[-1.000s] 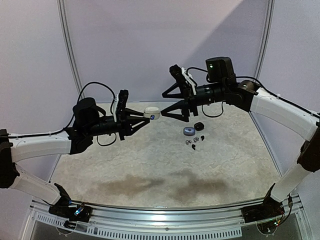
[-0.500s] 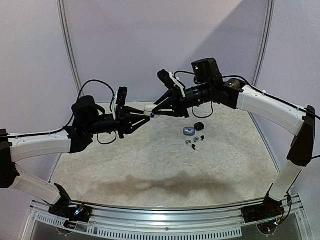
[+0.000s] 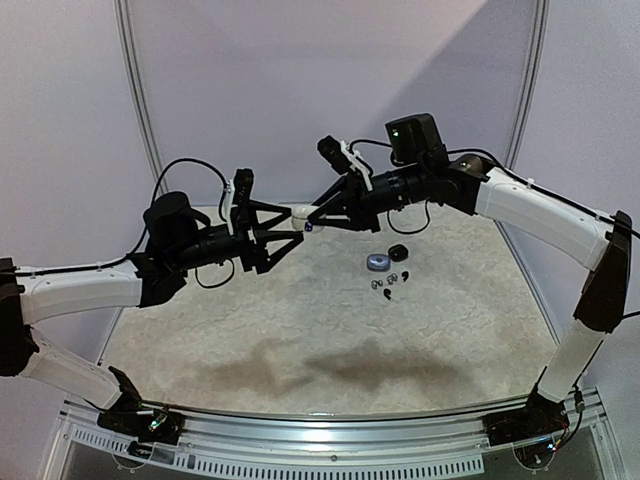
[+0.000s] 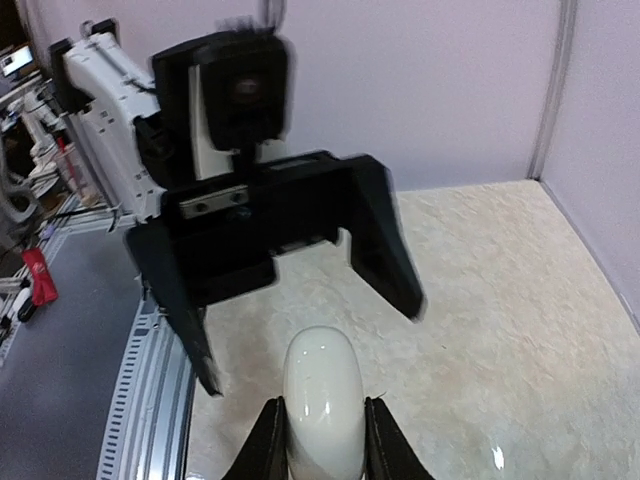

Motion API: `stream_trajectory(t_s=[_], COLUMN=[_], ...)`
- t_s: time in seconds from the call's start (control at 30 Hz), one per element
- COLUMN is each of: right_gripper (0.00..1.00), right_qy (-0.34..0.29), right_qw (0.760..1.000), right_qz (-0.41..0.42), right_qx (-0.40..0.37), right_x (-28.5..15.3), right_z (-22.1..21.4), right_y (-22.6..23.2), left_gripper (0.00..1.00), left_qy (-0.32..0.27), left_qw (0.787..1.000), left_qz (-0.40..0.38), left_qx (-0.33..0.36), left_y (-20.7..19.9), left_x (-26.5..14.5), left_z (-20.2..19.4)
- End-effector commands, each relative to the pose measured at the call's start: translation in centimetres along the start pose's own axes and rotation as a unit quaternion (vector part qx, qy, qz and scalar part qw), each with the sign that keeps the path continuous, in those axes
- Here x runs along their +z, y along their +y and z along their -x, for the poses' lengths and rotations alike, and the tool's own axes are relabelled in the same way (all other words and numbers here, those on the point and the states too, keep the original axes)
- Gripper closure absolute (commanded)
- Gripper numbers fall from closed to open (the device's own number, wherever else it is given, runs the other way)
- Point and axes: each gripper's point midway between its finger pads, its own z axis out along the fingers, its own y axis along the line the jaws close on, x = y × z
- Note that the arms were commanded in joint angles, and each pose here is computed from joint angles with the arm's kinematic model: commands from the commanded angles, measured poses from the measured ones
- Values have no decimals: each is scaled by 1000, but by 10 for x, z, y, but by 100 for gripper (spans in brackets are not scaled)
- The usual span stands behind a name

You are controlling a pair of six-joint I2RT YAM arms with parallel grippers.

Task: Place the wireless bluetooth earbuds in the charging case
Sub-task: Pass from the left arm to the right, then place the charging case with the earbuds at the center of the board.

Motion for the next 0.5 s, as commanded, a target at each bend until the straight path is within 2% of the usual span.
stream_trajectory(t_s=[0.0, 0.03, 0.1, 0.13, 0.2, 0.27, 0.3, 0.47], right_gripper=[100, 100, 100, 100, 100, 100, 100, 100], right_qy=[-15, -13, -29, -35, -45, -31, -21, -1], right_qw=[964, 941, 867, 836, 776, 728, 709, 661], right_qz=[-188, -228, -273, -278, -307, -351, -367, -394], right_qx=[187, 251, 416, 472, 550, 588, 601, 639], right_x=[-62, -82, -123, -138, -168, -196, -208, -241], right_z=[-23, -47, -103, -135, -189, -240, -261, -324], right_y=[-120, -150, -192, -207, -227, -237, -240, -248], left_gripper=[1, 1, 1, 1, 1, 1, 1, 1], left_qy=[-2, 0, 4, 7, 7, 10, 12, 15], left_qw=[995, 993, 992, 992, 992, 992, 992, 991], left_qz=[97, 109, 121, 122, 120, 121, 122, 126], left_qx=[30, 34, 39, 40, 39, 38, 38, 40], left_y=[27, 30, 32, 32, 30, 29, 29, 29], left_x=[-6, -7, -10, -11, -13, -15, -16, -18], left_z=[0, -1, -3, -5, -6, -8, -9, -11])
